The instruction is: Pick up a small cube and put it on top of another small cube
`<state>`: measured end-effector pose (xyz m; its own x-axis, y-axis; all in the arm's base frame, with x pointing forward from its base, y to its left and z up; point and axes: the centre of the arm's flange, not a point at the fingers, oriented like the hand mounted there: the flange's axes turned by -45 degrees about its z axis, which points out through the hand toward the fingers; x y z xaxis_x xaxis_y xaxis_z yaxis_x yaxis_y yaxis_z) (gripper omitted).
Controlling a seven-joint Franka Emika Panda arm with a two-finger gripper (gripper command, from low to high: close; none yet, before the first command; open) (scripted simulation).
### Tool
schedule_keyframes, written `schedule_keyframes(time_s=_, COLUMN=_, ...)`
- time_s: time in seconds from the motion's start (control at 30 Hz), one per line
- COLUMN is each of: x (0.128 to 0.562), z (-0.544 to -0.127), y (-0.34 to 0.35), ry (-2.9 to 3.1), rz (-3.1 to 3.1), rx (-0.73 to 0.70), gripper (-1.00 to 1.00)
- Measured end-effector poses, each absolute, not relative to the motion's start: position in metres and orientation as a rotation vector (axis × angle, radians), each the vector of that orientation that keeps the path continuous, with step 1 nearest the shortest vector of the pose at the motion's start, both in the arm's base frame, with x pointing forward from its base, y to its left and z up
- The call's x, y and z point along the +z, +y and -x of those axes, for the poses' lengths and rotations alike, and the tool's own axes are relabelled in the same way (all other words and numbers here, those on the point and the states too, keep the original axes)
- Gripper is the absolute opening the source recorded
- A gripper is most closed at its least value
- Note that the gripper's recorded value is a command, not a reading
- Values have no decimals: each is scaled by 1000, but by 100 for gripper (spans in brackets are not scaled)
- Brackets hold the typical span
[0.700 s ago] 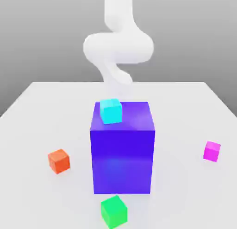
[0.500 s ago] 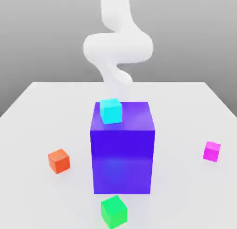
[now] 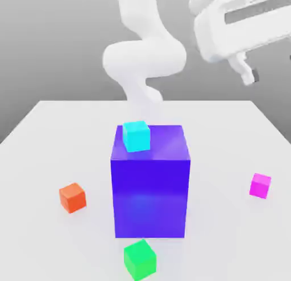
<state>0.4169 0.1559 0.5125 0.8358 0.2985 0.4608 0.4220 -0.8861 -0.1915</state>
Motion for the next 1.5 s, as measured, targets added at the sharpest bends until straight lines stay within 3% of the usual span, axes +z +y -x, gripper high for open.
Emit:
schedule_keyframes(time_s=0.13, x=438, z=-400, y=219, ry=-728, rz=2704, rx=-428, gripper=0)
schedule_keyframes(time_s=0.3, x=413, z=-390, y=238, ry=-790, rz=2699, rx=-369, gripper=0)
schedule_keyframes(time_s=0.37, x=362, z=-362, y=274, ry=-922, rz=2694, rx=-256, gripper=0)
schedule_keyframes(time_s=0.5, x=337, z=-346, y=289, ry=-991, rz=2693, rx=-201, gripper=0)
schedule_keyframes(time_s=0.57, x=293, z=-311, y=313, ry=-1129, rz=2693, rx=-113, gripper=0)
schedule_keyframes(time_s=0.7, x=253, z=-267, y=332, ry=-1304, rz=2683, rx=-43, gripper=0)
schedule_keyframes(time_s=1.0, x=196, z=-210, y=331, ry=-1578, rz=2703, rx=-2, gripper=0)
schedule_keyframes(time_s=1.5, x=136, z=-209, y=331, ry=-1608, rz=2707, rx=-16, gripper=0)
